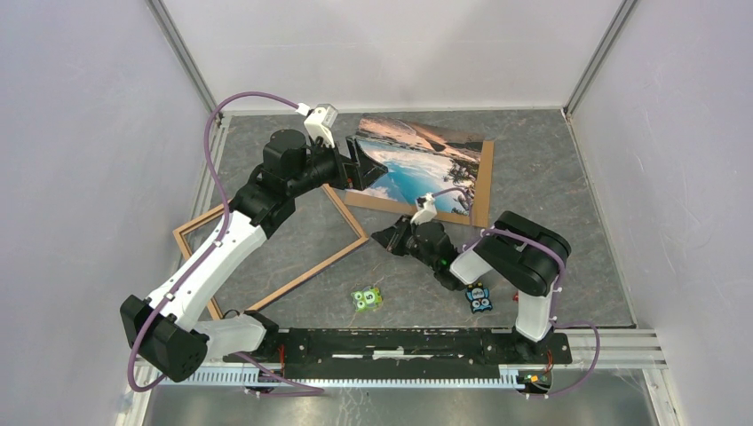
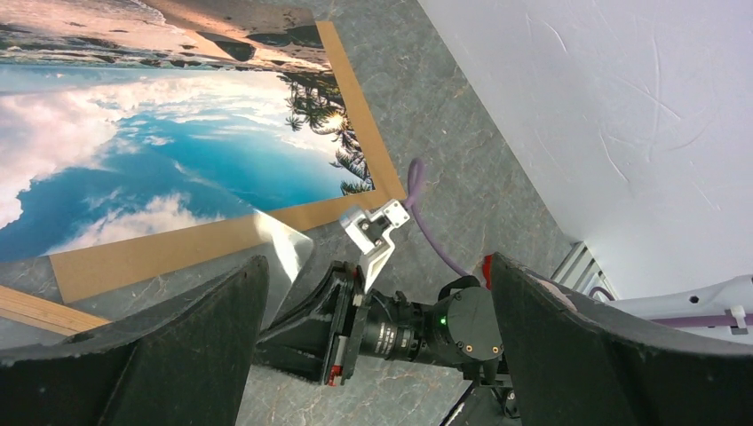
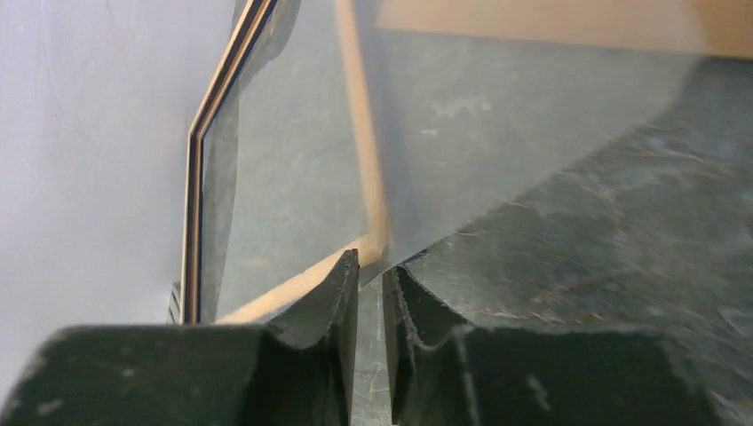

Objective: Put the photo into the frame
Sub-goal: Adjust the photo frame item on the photo frame.

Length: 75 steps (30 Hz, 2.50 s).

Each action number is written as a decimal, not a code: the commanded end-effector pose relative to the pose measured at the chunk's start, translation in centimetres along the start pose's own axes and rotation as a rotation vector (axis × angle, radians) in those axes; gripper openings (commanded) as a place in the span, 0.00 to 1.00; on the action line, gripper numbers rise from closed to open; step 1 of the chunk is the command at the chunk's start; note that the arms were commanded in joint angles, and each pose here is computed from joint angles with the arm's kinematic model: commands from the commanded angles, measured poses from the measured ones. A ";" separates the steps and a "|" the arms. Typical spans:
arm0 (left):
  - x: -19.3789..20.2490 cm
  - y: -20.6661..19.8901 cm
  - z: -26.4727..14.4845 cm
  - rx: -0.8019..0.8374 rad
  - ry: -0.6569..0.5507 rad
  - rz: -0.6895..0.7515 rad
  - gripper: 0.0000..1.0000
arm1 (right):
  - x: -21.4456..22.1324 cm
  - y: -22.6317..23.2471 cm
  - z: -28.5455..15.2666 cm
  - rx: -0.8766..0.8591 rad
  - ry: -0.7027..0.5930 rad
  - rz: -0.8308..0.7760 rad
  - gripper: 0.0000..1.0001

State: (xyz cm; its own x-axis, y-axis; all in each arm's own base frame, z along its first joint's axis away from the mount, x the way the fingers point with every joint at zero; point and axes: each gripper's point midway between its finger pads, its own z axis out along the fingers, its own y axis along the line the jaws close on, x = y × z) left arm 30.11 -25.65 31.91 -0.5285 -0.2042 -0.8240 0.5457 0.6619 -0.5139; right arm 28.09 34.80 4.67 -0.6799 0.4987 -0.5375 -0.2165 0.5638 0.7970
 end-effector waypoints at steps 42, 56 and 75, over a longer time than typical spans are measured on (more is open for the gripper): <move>-0.8 -1.9 -0.4 0.077 -0.025 -0.019 0.99 | -10.9 -3.4 6.5 -0.133 0.480 -0.309 0.59; -0.5 -1.8 -0.1 0.083 -0.018 -0.029 0.99 | -9.7 -1.7 8.0 -0.326 0.474 -0.242 0.33; -0.9 -2.1 -0.5 0.090 -0.031 -0.024 0.99 | -8.9 0.7 7.4 -0.587 0.402 -0.248 0.00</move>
State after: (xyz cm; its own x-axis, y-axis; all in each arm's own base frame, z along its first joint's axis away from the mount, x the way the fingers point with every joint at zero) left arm 29.53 -26.17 32.28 -0.5389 -0.2100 -0.8158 0.5671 0.6256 -0.5357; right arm 39.74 34.88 5.68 -0.8106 0.0438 -0.5839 -0.5585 0.2416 0.7935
